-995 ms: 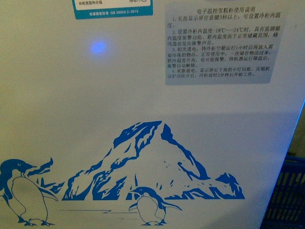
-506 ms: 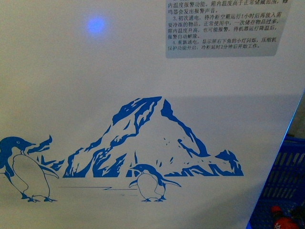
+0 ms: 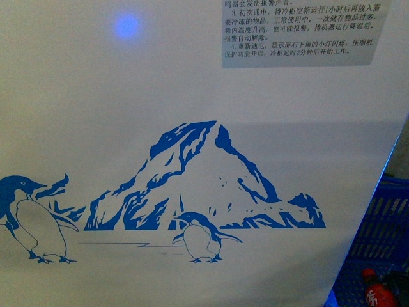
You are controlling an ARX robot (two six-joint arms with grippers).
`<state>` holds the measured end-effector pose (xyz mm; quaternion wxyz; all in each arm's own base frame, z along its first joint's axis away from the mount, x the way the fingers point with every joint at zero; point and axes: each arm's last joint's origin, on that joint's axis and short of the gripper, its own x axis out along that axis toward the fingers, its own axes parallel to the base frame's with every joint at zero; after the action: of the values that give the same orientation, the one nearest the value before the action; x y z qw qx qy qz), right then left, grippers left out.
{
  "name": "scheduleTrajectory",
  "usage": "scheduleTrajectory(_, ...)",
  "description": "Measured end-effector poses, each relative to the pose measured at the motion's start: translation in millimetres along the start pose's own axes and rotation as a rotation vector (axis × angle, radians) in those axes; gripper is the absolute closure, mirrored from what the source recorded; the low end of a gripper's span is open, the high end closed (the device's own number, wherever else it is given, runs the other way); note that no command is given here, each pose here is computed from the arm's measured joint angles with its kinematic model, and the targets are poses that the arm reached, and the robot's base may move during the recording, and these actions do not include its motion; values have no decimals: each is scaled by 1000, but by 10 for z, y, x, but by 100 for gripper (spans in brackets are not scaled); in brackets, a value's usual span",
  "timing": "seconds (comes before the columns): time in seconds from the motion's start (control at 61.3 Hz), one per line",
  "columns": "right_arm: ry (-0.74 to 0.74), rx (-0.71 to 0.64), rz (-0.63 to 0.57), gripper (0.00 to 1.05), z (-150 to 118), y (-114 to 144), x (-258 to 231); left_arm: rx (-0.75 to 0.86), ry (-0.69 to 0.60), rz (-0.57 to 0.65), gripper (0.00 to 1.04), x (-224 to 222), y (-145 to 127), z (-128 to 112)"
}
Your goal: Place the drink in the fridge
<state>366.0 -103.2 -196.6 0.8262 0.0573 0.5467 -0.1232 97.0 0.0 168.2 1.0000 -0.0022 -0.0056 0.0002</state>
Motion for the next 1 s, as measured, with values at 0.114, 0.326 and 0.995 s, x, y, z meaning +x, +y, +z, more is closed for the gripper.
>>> scheduleTrajectory(0.114,3,1,8,41,-11,15,-13,0,0,0,8,0,0,0)
scheduleTrajectory(0.326,8,3,13,61,-51,16,-130,0,0,0,8,0,0,0)
scheduleTrajectory(0.995,-669,-70,127,65,1031,-191,-3566,0,0,0,8,0,0,0)
